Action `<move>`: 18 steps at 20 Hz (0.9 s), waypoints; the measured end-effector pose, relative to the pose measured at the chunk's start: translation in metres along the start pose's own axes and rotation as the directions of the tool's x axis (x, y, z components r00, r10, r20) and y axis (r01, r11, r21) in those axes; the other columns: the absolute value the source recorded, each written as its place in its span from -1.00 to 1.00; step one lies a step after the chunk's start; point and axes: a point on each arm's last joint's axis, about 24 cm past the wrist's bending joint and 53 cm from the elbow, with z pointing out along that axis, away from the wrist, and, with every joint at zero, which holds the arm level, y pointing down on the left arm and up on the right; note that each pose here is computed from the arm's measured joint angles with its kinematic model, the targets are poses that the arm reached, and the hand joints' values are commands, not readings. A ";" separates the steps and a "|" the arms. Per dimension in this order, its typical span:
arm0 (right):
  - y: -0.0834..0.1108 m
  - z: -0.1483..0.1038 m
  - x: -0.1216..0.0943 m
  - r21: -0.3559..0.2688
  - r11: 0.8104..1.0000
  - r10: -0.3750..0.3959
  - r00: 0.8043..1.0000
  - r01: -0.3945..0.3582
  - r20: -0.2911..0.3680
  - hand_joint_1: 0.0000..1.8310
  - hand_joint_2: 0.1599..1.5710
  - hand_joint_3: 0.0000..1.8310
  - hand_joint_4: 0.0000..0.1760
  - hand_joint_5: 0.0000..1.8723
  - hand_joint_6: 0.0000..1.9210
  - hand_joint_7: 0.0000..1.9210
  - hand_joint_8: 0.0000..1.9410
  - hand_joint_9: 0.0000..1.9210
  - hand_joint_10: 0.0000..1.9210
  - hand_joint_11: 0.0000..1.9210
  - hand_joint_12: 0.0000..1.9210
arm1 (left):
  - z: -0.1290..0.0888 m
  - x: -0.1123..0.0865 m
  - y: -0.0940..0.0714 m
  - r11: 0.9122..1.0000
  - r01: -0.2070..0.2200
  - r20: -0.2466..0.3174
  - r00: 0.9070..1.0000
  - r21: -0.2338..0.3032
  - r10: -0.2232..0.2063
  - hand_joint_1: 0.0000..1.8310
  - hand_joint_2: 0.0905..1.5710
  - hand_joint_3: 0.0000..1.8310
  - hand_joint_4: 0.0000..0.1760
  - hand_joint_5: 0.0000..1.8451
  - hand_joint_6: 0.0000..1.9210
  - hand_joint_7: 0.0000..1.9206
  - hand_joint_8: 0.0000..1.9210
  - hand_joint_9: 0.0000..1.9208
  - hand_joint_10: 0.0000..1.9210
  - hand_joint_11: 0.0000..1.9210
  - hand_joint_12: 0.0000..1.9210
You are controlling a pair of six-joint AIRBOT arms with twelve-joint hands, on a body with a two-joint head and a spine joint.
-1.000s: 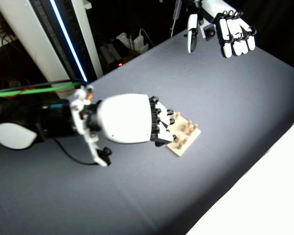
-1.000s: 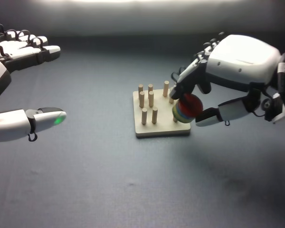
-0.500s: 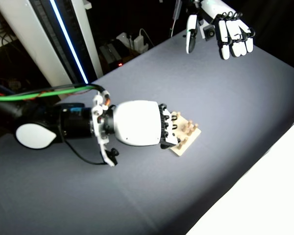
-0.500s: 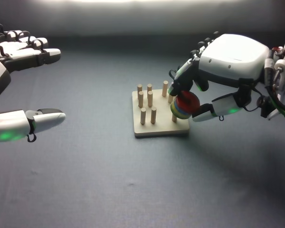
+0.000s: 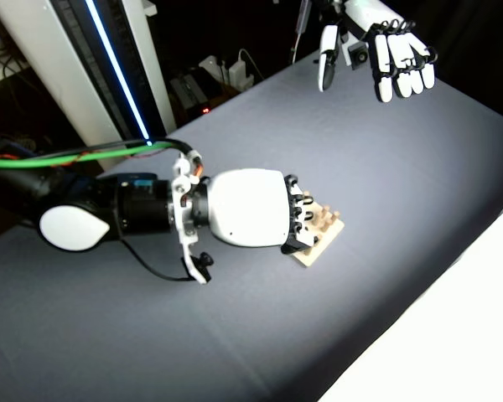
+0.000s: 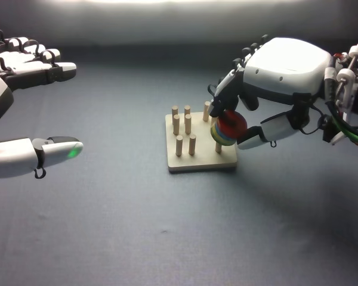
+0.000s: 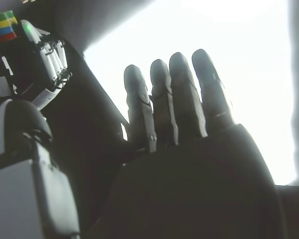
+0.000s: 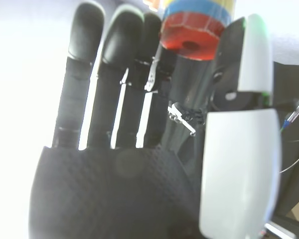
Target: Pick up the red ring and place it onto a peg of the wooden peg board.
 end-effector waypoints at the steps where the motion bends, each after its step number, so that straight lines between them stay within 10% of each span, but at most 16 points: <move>1: 0.002 0.002 0.000 -0.004 1.000 -0.008 1.000 0.008 -0.004 0.53 0.23 -1.00 -1.00 0.21 -0.35 0.31 -0.53 0.11 0.05 -0.10 0.18 | 0.000 0.000 0.000 1.000 0.000 0.001 1.000 0.000 0.000 -0.29 0.22 -1.00 -1.00 -0.42 -1.00 -0.63 -1.00 -0.72 -1.00 -1.00 -0.59; 8: 0.006 0.009 0.013 -0.006 1.000 -0.025 0.999 0.025 -0.036 0.53 0.22 -1.00 -1.00 0.20 -0.36 0.32 -0.53 0.14 0.00 -0.08 0.08 | 0.000 0.000 0.000 1.000 0.001 0.001 1.000 -0.001 -0.001 -0.31 0.22 -1.00 -1.00 -0.42 -1.00 -0.63 -1.00 -0.74 -1.00 -1.00 -0.65; 9: 0.006 0.009 0.013 -0.007 1.000 -0.026 0.999 0.026 -0.036 0.42 0.28 -1.00 -1.00 0.26 -0.55 0.12 0.03 -0.01 0.02 -0.19 0.39 | 0.000 0.000 0.000 1.000 0.001 0.000 1.000 0.000 -0.001 -0.30 0.22 -1.00 -1.00 -0.42 -1.00 -0.62 -1.00 -0.72 -1.00 -1.00 -0.61; 10: 0.007 0.009 0.013 -0.008 1.000 -0.029 0.999 0.029 -0.038 0.31 0.27 -1.00 -1.00 0.20 -0.28 -0.06 -0.43 -0.09 -0.17 -0.28 0.38 | 0.000 0.000 0.000 1.000 0.001 -0.001 1.000 0.002 -0.001 -0.30 0.21 -1.00 -1.00 -0.41 -1.00 -0.61 -1.00 -0.71 -0.99 -1.00 -0.58; 11: 0.007 0.009 0.013 -0.008 1.000 -0.030 0.999 0.030 -0.038 0.31 0.27 -1.00 -1.00 0.20 -0.28 -0.06 -0.43 -0.09 -0.17 -0.28 0.38 | 0.000 0.001 -0.001 1.000 0.000 -0.002 1.000 0.003 0.000 -0.30 0.21 -1.00 -1.00 -0.41 -1.00 -0.61 -1.00 -0.71 -0.99 -1.00 -0.58; 12: 0.007 0.009 0.014 -0.009 0.999 -0.032 0.999 0.031 -0.040 0.20 0.14 -1.00 -0.86 -0.23 -0.93 -0.30 -0.86 -0.32 -0.41 -0.49 0.39 | 0.000 0.000 -0.001 1.000 0.000 -0.002 1.000 0.002 0.000 -0.31 0.22 -1.00 -1.00 -0.41 -1.00 -0.61 -1.00 -0.71 -1.00 -1.00 -0.55; 13: 0.008 0.009 0.014 -0.010 1.000 -0.030 0.999 0.030 -0.041 0.20 0.14 -1.00 -0.86 -0.23 -0.93 -0.30 -0.86 -0.32 -0.41 -0.49 0.39 | 0.000 0.000 0.000 1.000 0.001 -0.001 1.000 0.002 -0.001 -0.31 0.22 -1.00 -1.00 -0.41 -1.00 -0.61 -1.00 -0.71 -1.00 -1.00 -0.55; 14: 0.011 0.009 0.015 -0.015 1.000 -0.020 0.999 0.020 -0.039 0.07 0.08 -1.00 0.18 -0.48 -1.00 -0.47 -0.99 -0.47 -0.54 -0.68 0.32 | 0.000 0.000 0.000 1.000 0.002 0.001 1.000 0.000 -0.002 -0.30 0.22 -1.00 -1.00 -0.41 -1.00 -0.61 -1.00 -0.72 -1.00 -1.00 -0.55; 18: 0.021 0.008 0.010 -0.048 0.999 -0.006 1.000 0.005 -0.019 0.03 0.07 -1.00 0.11 -0.58 -1.00 -0.53 -0.99 -0.52 -0.61 -0.79 0.32 | 0.000 0.000 0.000 1.000 0.004 0.000 1.000 0.001 -0.004 -0.32 0.23 -1.00 -1.00 -0.43 -1.00 -0.63 -1.00 -0.73 -0.99 -1.00 -0.59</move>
